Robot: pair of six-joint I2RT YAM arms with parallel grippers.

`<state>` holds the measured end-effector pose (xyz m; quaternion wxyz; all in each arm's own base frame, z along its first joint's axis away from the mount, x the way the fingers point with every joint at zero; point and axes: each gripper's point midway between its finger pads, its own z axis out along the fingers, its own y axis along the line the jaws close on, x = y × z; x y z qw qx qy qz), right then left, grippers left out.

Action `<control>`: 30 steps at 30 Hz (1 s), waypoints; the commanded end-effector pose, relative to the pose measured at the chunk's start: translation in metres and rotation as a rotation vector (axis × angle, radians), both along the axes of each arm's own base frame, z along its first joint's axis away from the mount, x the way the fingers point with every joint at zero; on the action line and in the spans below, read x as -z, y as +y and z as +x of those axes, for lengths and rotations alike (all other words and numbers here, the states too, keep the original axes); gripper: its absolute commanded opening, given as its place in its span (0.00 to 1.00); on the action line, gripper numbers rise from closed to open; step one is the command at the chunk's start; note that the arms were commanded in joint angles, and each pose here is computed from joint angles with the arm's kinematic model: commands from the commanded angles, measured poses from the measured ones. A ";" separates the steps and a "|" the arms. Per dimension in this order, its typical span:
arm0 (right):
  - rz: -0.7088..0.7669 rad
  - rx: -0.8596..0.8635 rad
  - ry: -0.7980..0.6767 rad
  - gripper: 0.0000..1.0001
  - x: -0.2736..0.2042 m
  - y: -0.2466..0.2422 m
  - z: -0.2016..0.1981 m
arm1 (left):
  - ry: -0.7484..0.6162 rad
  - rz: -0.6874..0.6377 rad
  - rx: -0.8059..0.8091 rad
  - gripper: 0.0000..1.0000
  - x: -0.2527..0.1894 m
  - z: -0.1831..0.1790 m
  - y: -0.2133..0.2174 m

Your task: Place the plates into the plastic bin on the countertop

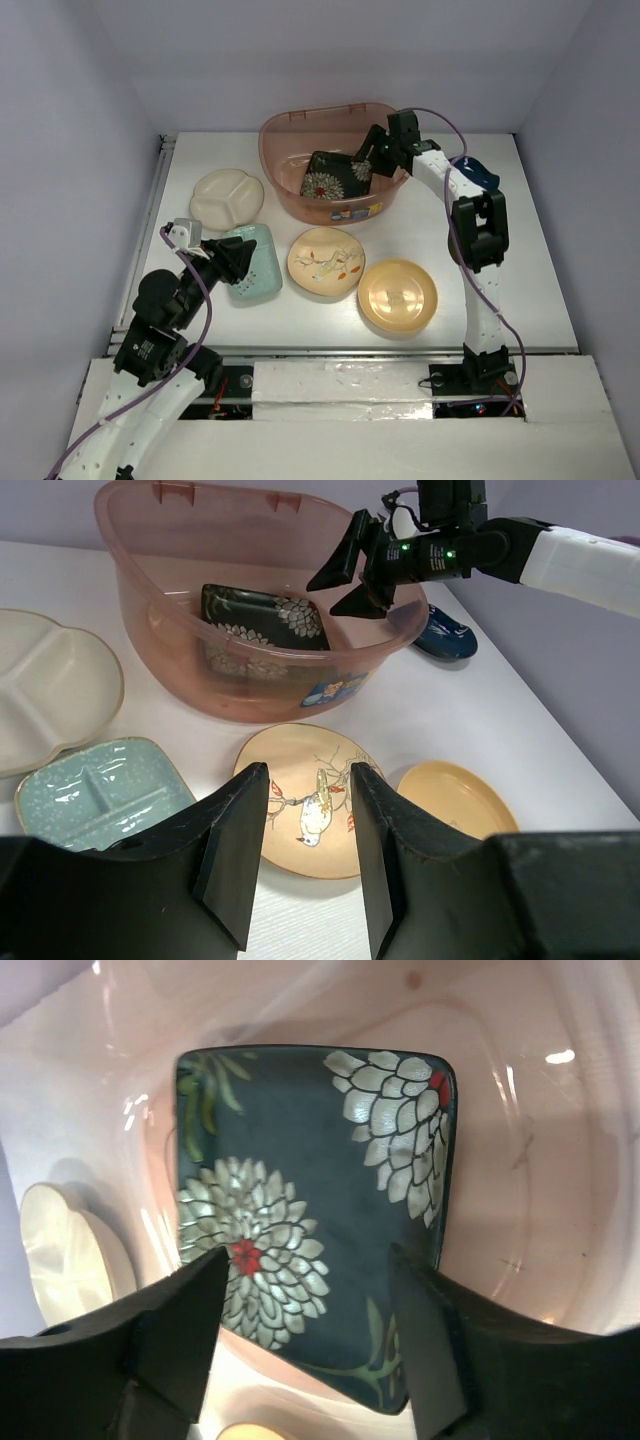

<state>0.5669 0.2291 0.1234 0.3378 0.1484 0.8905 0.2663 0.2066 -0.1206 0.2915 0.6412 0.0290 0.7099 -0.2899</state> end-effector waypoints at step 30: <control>0.148 0.805 -0.369 0.13 -0.122 -0.295 -0.090 | -0.072 -0.024 0.011 0.18 -0.022 -0.005 0.002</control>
